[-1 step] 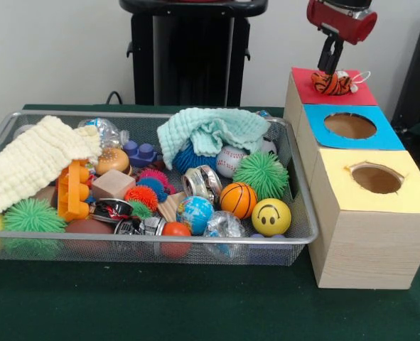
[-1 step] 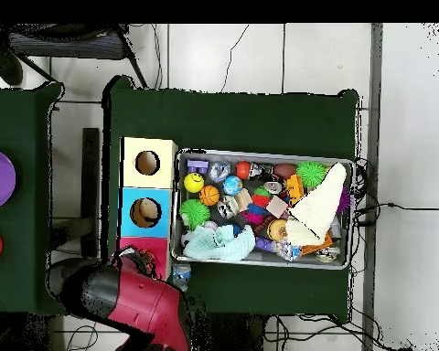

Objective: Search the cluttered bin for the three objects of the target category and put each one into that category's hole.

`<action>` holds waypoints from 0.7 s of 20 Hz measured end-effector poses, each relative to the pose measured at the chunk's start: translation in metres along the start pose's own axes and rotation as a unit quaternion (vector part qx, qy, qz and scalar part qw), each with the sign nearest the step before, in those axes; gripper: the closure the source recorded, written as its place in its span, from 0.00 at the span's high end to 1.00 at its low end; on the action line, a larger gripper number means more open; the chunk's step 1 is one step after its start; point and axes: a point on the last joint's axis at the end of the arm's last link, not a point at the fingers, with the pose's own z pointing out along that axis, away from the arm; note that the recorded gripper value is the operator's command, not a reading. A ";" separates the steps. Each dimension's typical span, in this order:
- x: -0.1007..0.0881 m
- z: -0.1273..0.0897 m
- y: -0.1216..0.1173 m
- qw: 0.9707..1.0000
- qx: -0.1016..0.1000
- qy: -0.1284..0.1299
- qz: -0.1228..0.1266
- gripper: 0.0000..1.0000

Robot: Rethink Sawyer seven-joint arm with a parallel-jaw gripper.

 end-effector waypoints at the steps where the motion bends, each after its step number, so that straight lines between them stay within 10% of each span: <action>1: 0.002 0.000 0.000 1.000 0.000 0.000 0.000 0.00; 14: 0.012 0.014 -0.001 1.000 0.008 0.014 0.010 0.00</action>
